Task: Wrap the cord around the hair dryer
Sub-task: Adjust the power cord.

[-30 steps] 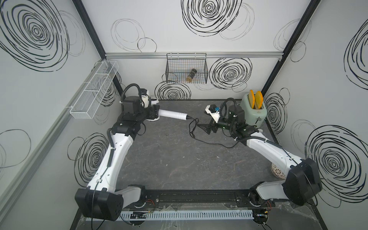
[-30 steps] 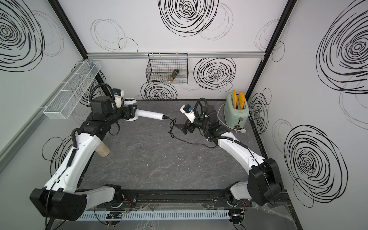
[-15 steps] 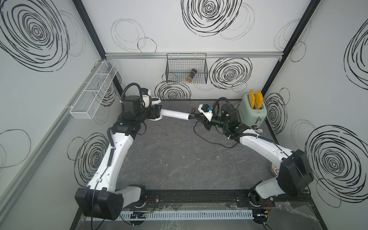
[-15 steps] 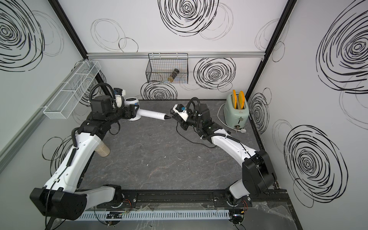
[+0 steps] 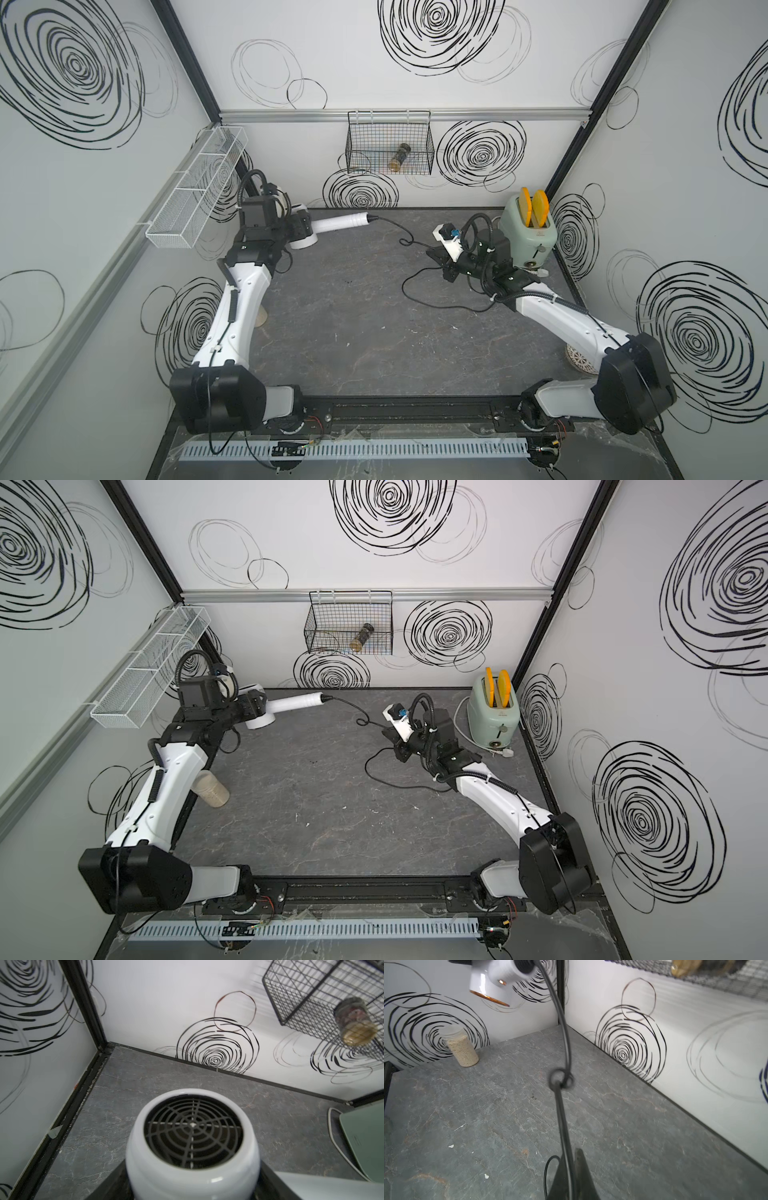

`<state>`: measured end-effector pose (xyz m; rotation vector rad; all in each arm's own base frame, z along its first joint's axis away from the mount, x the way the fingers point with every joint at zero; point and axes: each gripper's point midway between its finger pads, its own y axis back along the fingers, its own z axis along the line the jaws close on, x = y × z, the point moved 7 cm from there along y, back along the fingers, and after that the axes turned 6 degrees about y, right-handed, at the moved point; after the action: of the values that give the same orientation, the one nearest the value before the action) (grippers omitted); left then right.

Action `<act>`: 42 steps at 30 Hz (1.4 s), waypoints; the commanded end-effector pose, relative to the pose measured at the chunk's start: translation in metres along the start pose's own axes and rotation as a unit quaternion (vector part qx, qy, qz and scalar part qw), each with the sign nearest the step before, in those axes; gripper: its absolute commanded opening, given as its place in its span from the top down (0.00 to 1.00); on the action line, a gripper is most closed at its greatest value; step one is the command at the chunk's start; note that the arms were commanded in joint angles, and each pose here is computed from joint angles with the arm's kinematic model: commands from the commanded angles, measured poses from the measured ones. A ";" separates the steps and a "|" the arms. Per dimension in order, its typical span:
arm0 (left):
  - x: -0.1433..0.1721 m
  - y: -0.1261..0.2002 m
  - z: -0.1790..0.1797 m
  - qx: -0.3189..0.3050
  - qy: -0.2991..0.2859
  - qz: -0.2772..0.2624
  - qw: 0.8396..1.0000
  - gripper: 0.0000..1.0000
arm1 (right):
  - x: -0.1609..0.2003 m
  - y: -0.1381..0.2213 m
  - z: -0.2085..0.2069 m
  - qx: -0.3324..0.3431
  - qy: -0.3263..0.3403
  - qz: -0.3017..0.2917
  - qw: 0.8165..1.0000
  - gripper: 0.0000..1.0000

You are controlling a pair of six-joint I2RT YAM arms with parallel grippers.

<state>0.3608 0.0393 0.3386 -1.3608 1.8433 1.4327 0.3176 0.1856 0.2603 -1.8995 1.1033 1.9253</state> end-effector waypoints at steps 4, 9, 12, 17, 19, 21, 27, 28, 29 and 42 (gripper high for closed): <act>-0.043 0.018 0.028 -0.023 0.085 -0.141 0.986 1.00 | 0.075 0.014 -0.046 0.108 -0.156 0.128 0.974 1.00; -0.043 0.025 0.046 -0.048 0.116 -0.171 0.977 1.00 | 0.110 0.021 -0.062 0.158 -0.212 0.184 0.947 1.00; -0.045 0.032 0.052 -0.063 0.118 -0.188 0.973 1.00 | 0.113 0.028 -0.063 0.165 -0.227 0.191 0.941 1.00; -0.037 0.025 0.023 0.018 0.084 -0.129 0.988 1.00 | 0.060 0.043 -0.044 0.077 -0.159 0.079 0.981 0.02; -0.028 0.024 0.007 0.050 0.061 -0.101 0.992 1.00 | 0.039 0.050 -0.039 0.060 -0.123 0.023 0.990 0.02; -0.018 0.024 -0.008 0.076 0.040 -0.069 0.994 1.00 | 0.016 0.056 -0.036 0.047 -0.093 -0.026 0.994 0.02; 0.000 0.031 -0.036 0.143 0.027 -0.018 0.989 1.00 | -0.037 0.035 -0.022 -0.010 -0.036 -0.110 0.993 0.27; 0.002 0.032 -0.040 0.155 0.031 -0.012 0.987 1.00 | -0.040 0.028 -0.020 -0.018 -0.036 -0.120 0.992 0.31; 0.004 0.032 -0.044 0.167 0.033 -0.007 0.985 1.00 | -0.042 0.021 -0.018 -0.033 -0.039 -0.126 0.991 0.31; 0.009 0.033 -0.066 0.252 0.089 0.019 0.963 1.00 | -0.022 -0.032 0.018 -0.124 -0.077 -0.110 0.983 0.02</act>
<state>0.3429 -0.0177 0.3426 -1.2209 2.2067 0.9560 0.3259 0.2253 0.2659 -1.8429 0.6656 2.1225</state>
